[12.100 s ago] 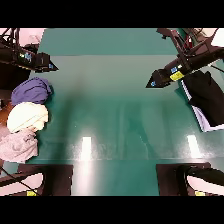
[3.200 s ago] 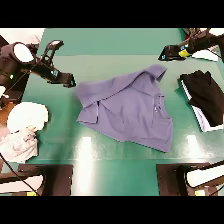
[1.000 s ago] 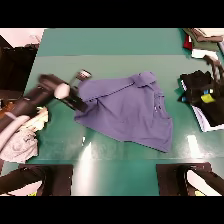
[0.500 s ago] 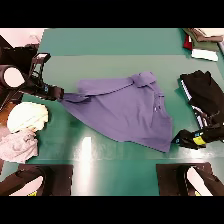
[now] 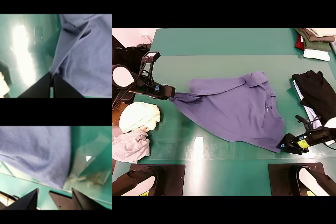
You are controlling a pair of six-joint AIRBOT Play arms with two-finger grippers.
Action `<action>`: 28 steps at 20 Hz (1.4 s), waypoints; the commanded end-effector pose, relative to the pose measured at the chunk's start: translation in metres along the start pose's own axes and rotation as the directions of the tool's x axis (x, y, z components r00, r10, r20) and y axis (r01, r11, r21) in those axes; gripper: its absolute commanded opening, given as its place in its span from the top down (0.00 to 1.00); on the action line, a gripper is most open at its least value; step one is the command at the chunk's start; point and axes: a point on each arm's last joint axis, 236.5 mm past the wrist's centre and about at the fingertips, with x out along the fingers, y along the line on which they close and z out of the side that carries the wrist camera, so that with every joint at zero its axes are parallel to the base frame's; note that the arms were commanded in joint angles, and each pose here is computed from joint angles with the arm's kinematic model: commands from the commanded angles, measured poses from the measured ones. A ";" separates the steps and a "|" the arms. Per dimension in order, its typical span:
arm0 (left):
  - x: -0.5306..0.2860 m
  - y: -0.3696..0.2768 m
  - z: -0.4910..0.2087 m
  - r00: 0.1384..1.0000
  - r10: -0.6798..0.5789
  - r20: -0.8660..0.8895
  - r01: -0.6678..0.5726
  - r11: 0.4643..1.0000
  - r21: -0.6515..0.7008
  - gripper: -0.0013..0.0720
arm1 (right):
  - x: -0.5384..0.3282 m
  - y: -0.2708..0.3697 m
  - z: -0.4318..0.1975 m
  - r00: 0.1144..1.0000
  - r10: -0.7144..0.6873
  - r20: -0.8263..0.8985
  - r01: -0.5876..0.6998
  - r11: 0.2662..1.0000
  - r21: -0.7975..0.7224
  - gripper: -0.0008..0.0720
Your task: Fold the shirts.
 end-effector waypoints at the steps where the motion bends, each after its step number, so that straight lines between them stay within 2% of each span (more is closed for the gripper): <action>1: -0.001 -0.001 0.000 1.000 -0.005 0.001 0.005 1.000 -0.002 0.95 | 0.019 0.003 0.007 0.999 -0.047 -0.027 0.046 0.999 -0.029 0.40; 2: -0.001 -0.001 0.000 1.000 -0.005 0.001 0.005 1.000 -0.002 0.95 | 0.023 0.005 0.007 0.998 -0.060 -0.029 0.059 0.997 -0.049 0.42; 3: -0.001 -0.001 0.000 1.000 -0.004 0.001 0.004 1.000 -0.002 0.95 | 0.025 0.006 0.007 0.997 -0.074 -0.033 0.071 0.995 -0.071 0.65; 5: -0.001 -0.001 0.001 1.000 -0.005 0.002 0.005 1.000 -0.002 0.95 | 0.024 0.009 0.010 0.997 -0.083 0.002 0.082 0.991 -0.101 0.83; 6: -0.001 -0.001 0.001 1.000 -0.004 0.003 0.004 1.000 -0.002 0.95 | 0.020 0.011 0.012 0.996 -0.080 0.031 0.083 0.990 -0.114 0.96; 10: -0.020 -0.004 0.025 0.997 -0.014 0.077 0.012 1.000 0.026 0.95 | -0.036 0.038 0.039 0.965 -0.038 0.260 0.084 0.983 -0.166 0.97; 13: -0.066 0.000 0.079 0.964 -0.055 0.261 0.067 0.997 -0.035 0.95 | -0.117 0.072 0.071 0.872 0.015 0.490 0.105 0.970 -0.217 0.97; 15: -0.114 0.003 0.121 0.897 -0.118 0.427 0.179 0.978 -0.107 0.95 | -0.176 0.098 0.087 0.785 0.048 0.618 0.137 0.959 -0.249 0.97; 17: -0.176 0.000 0.158 0.782 -0.199 0.591 0.340 0.930 -0.136 0.95 | -0.239 0.129 0.100 0.675 0.093 0.732 0.182 0.940 -0.287 0.97; 19: -0.243 -0.006 0.182 0.650 -0.260 0.714 0.458 0.884 -0.095 0.95 | -0.306 0.163 0.103 0.551 0.149 0.821 0.235 0.916 -0.324 0.97; 20: -0.274 -0.010 0.188 0.597 -0.271 0.755 0.474 0.878 -0.060 0.95 | -0.338 0.180 0.100 0.490 0.178 0.853 0.264 0.903 -0.340 0.97; 24: -0.391 -0.045 0.181 0.433 -0.309 0.847 0.339 0.926 0.164 0.95 | -0.459 0.248 0.057 0.224 0.313 0.923 0.393 0.838 -0.379 0.97; 28: -0.469 -0.079 0.141 0.314 -0.343 0.885 0.222 0.933 0.282 0.95 | -0.538 0.294 -0.026 -0.028 0.441 0.897 0.511 0.778 -0.366 0.97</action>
